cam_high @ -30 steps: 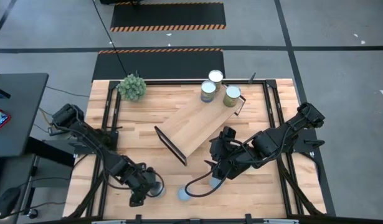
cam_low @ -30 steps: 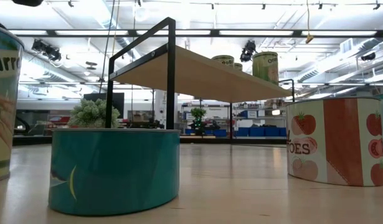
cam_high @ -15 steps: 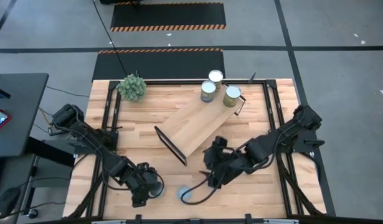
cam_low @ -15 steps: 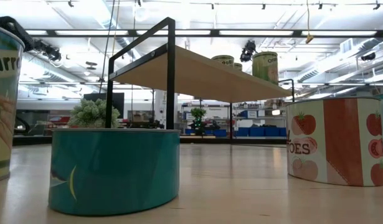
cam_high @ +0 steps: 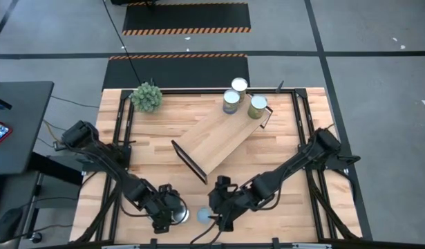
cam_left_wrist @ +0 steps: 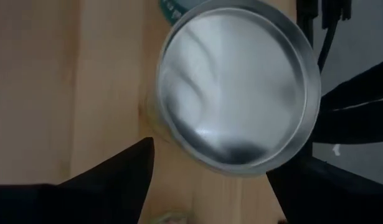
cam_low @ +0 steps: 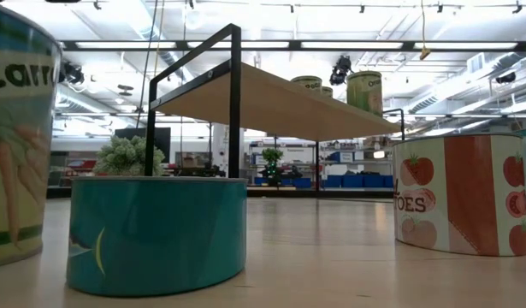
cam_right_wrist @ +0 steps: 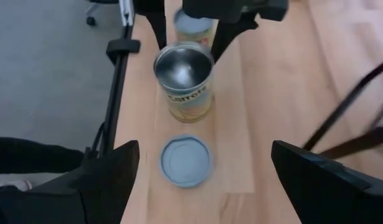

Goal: Pick and place cans onto a shelf
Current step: Put the canned carrots on the shelf

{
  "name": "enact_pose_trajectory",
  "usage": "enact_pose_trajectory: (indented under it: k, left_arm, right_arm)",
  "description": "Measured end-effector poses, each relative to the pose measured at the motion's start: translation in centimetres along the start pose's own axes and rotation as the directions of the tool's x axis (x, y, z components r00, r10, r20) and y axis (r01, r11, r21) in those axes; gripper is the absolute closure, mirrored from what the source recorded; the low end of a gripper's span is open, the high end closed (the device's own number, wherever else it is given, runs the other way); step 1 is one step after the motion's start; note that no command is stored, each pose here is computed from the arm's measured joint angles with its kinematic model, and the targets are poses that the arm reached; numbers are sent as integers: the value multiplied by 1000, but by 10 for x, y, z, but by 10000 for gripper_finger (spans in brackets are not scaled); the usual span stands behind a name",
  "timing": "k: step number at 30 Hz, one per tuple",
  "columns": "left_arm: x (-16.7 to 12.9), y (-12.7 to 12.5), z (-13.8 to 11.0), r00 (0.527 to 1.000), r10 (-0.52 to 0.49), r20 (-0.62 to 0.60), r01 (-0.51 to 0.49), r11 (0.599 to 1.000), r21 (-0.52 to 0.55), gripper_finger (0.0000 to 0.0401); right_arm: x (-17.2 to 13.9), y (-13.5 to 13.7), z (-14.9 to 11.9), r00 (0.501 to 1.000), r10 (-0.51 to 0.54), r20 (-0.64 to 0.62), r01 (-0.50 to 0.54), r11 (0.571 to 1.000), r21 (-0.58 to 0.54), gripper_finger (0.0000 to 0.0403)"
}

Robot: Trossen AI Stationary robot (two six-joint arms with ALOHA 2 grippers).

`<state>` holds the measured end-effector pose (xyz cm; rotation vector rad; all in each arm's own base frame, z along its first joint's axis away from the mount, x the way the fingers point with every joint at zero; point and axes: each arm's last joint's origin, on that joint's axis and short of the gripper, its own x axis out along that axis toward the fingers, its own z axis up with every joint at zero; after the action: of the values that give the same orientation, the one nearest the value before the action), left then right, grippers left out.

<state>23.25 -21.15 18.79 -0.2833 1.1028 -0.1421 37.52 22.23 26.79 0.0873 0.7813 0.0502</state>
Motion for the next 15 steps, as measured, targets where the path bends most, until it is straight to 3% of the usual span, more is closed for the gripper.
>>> enact_pose_trajectory:
  k: [15]
  left_arm:
    - [9, 3, 9, 993, 50, 102, -49, 999, -18, 109]
  right_arm:
    - [68, 15, -29, 999, -32, 6, 32, 998, -48, 29]
